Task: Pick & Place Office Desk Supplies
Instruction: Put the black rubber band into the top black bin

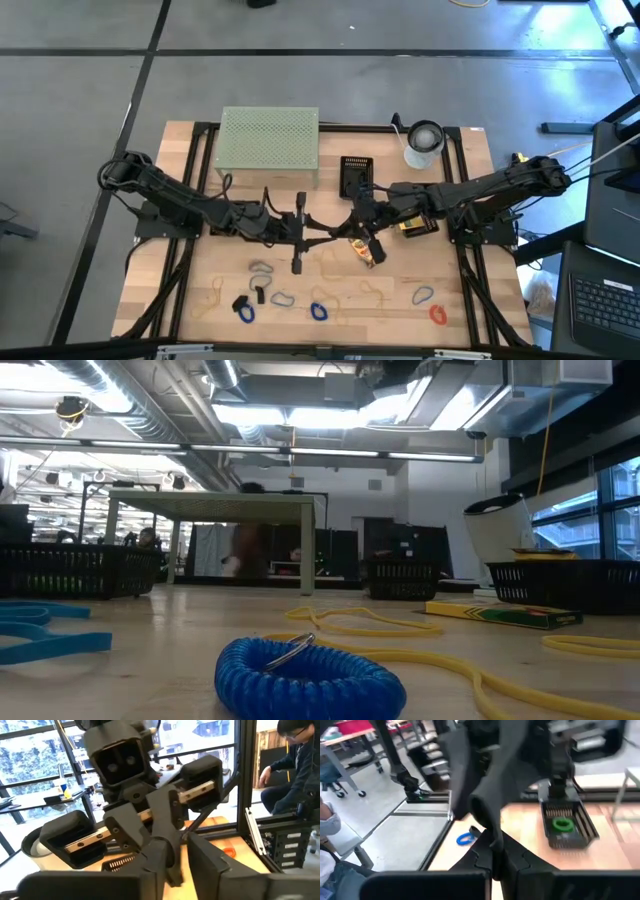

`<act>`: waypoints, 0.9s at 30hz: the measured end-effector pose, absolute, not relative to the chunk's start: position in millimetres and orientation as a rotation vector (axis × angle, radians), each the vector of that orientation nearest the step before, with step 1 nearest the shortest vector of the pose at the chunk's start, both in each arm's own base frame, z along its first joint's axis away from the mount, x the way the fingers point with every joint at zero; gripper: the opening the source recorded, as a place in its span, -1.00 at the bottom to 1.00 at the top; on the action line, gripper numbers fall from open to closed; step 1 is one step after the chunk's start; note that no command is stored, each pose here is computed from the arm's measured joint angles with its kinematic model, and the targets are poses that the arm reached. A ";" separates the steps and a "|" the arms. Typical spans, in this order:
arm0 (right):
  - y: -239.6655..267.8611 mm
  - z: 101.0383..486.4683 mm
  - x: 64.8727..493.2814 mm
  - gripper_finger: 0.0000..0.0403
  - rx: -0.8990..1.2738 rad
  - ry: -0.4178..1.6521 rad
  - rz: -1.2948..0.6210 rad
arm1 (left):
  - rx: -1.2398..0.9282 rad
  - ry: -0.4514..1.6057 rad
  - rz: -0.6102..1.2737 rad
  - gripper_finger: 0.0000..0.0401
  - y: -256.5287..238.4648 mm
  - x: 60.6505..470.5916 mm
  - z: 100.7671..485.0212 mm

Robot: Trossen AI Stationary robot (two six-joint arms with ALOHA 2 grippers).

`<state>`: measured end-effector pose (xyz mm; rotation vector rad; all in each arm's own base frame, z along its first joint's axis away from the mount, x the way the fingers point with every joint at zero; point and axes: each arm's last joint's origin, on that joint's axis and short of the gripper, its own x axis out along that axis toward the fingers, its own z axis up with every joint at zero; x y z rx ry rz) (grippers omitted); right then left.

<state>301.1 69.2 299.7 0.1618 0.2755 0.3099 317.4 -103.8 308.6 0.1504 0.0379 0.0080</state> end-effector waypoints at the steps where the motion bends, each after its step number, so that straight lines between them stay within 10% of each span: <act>1: 67.1 298.6 300.5 -0.96 0.169 0.295 0.300 | 0.153 0.045 0.021 -0.56 -104.3 317.0 307.8; 27: -41.9 247.2 272.9 -0.96 0.334 0.804 -0.567 | 0.119 0.346 0.460 -0.29 -97.4 302.8 274.0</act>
